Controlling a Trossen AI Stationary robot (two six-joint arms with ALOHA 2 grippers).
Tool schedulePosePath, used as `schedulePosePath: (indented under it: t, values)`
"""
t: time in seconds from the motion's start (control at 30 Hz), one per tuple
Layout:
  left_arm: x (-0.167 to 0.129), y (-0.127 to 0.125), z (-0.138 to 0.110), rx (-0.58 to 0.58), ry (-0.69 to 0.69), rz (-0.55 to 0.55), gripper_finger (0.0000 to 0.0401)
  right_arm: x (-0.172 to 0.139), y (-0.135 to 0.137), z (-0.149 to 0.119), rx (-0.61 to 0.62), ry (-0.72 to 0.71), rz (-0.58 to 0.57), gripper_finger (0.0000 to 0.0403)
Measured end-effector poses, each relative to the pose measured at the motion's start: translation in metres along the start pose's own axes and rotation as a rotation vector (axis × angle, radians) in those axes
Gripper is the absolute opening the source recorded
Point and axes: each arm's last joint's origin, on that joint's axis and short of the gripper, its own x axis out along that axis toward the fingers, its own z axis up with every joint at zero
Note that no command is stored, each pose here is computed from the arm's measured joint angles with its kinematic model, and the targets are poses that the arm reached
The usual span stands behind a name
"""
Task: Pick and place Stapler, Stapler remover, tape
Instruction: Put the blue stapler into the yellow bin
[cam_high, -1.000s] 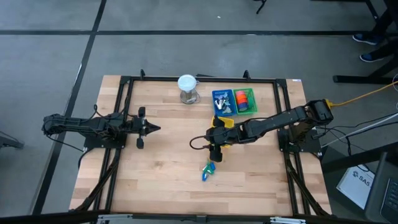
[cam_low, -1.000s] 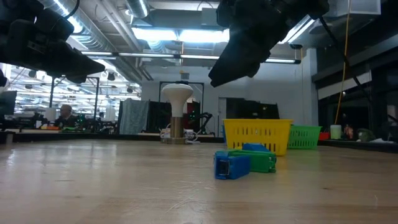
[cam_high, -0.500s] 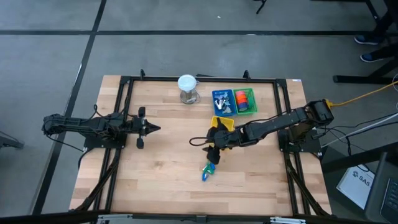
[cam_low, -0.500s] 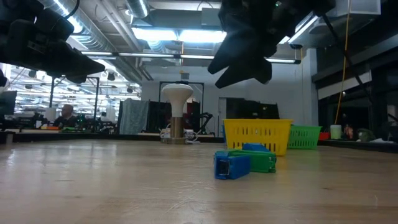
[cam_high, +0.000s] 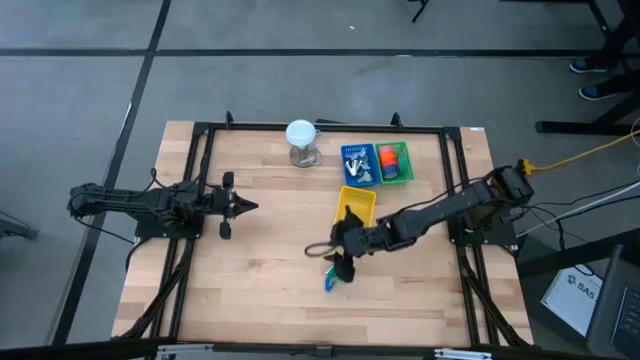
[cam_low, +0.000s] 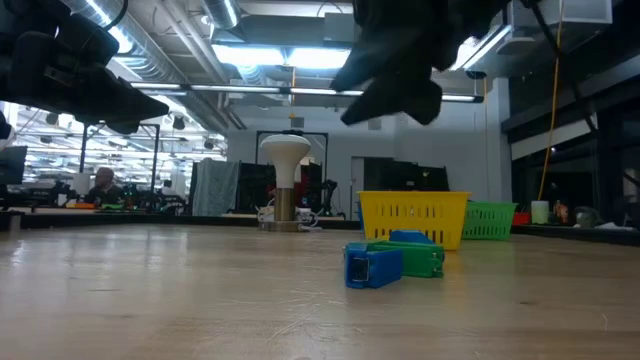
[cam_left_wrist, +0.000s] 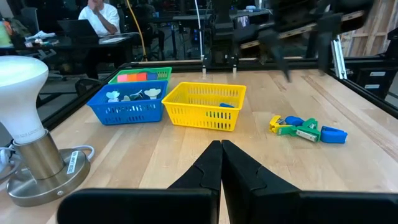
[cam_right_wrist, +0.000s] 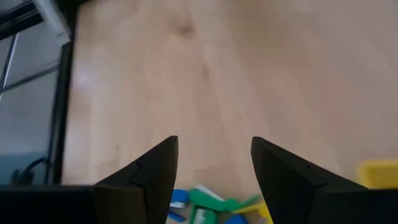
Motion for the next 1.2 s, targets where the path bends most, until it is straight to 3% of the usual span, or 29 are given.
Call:
schedulePosePath:
  t: [0.23,0.53,0.93,1.2]
  values:
    - [0.000,0.000,0.000,0.000,0.000,0.000,0.0001,0.007,0.031,0.005,-0.157,0.022,0.033,0.0210]
    - [0.000,0.000,0.000,0.000,0.001,0.000,0.0001,0.033,0.063,-0.004,-0.453,0.100,0.101,0.0210]
    - [0.000,0.000,0.000,0.000,0.001,0.000,0.0001,0.058,0.062,-0.031,-0.867,0.232,0.177,0.0210]
    - [0.000,0.000,0.000,0.000,0.000,0.000,0.0001,0.060,0.058,-0.037,-0.931,0.286,0.169,0.0210]
